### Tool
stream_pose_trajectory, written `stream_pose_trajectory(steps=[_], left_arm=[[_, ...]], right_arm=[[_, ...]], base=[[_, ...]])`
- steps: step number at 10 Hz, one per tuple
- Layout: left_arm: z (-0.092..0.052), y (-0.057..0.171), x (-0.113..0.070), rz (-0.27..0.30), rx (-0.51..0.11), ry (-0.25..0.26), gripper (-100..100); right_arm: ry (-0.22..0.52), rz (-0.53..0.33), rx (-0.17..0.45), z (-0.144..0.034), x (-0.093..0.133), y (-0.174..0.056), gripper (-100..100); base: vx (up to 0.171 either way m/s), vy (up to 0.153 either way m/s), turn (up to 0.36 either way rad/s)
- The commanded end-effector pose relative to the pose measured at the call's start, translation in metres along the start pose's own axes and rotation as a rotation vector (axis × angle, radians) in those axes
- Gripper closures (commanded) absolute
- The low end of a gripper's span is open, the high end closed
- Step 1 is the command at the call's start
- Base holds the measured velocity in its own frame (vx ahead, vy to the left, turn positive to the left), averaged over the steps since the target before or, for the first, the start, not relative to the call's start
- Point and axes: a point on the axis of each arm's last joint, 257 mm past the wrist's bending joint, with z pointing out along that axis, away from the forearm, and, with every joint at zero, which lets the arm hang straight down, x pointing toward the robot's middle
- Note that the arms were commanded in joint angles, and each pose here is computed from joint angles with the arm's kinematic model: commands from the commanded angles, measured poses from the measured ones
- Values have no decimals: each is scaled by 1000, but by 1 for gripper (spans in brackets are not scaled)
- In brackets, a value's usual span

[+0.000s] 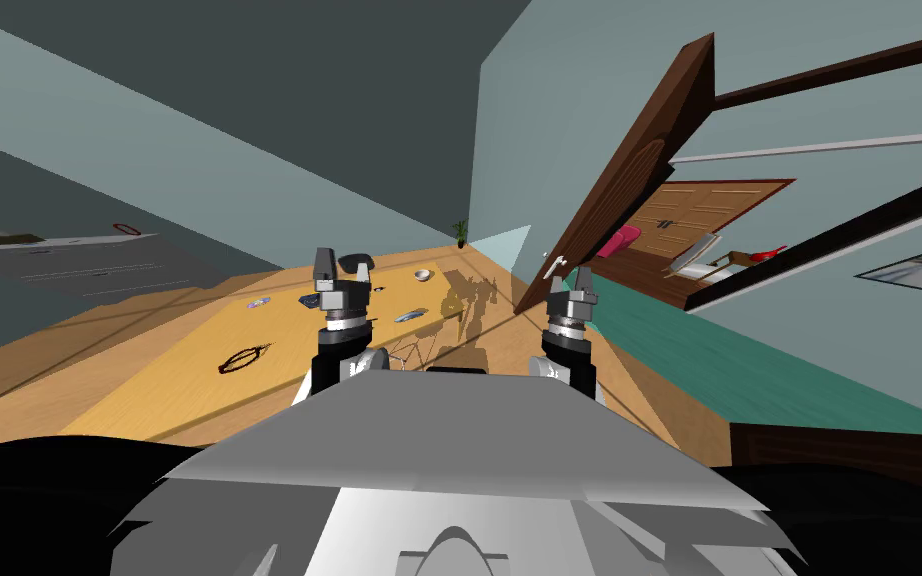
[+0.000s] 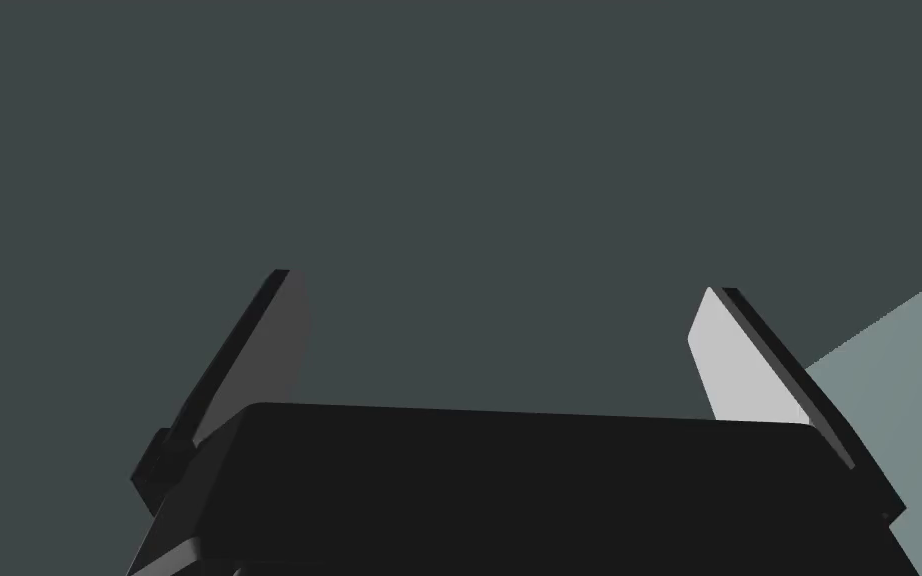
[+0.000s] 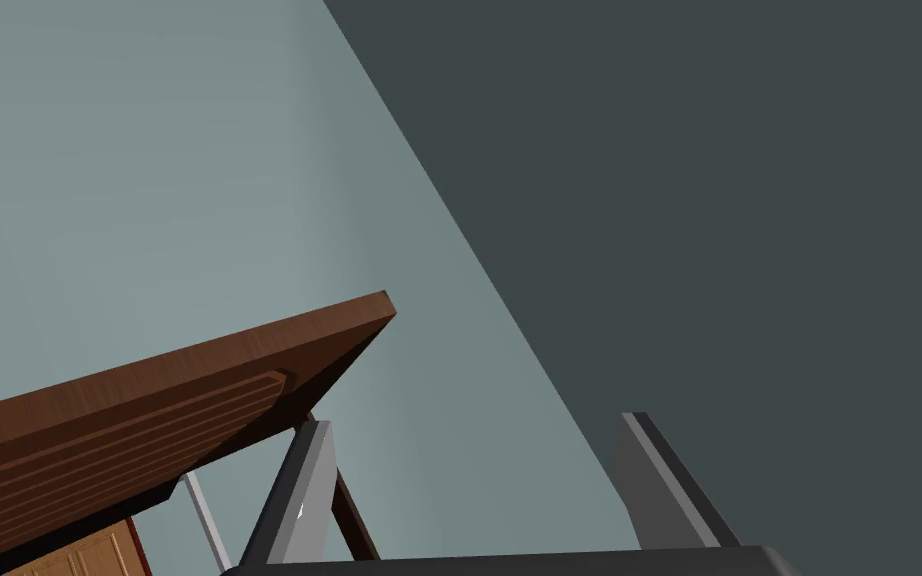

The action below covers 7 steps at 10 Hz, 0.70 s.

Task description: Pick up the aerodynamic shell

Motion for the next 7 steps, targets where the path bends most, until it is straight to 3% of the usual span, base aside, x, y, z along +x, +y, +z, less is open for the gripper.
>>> stream_pose_trajectory(steps=[1,7], left_arm=[[2,19,3,24,-40,36,-100],[11,109,-6,104,-224,77,-100]], right_arm=[[0,0,0,0,0,0,0],[0,0,0,0,0,0,0]], base=[[-10,-14,61],[-15,-32,62]])
